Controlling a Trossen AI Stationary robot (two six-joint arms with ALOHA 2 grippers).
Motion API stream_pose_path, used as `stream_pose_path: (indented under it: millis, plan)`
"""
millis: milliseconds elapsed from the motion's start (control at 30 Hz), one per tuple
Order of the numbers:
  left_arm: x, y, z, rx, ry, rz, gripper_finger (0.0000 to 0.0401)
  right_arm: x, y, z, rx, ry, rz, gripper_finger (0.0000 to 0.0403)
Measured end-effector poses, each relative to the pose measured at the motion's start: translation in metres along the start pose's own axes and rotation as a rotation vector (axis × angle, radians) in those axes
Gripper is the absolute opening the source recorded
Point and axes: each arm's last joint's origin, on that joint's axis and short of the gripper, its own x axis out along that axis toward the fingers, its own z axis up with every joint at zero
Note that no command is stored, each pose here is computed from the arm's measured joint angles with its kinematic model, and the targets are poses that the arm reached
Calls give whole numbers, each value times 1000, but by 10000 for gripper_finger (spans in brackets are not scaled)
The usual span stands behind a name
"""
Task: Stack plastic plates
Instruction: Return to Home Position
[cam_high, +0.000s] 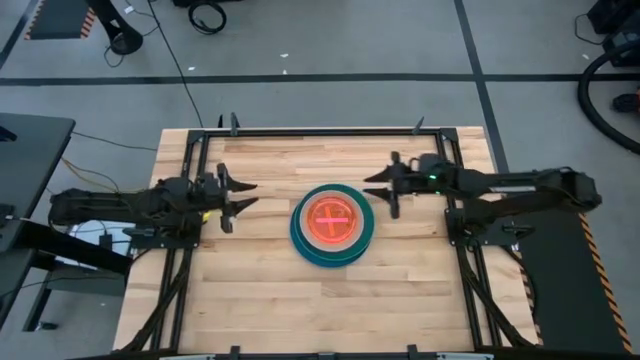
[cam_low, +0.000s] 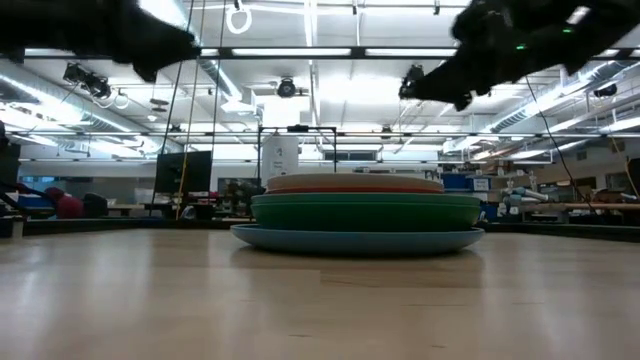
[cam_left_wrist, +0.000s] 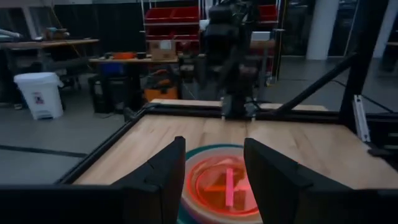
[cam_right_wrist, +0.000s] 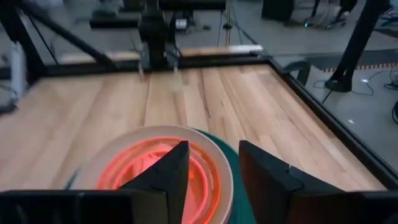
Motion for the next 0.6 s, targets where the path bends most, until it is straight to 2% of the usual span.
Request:
stream_pose_path:
  millis: [133,433,600]
  plan:
    - [-7,5,-23,5,-24,38,165,-33,1,-5,40,-93,-15,123]
    - [-47,16,-21,-7,-82,69,115,-85,2,-20,64,-223,-56,13]
    - [-42,14,-29,-26,-53,51,85,-95,9,-43,91,-301,16,12]
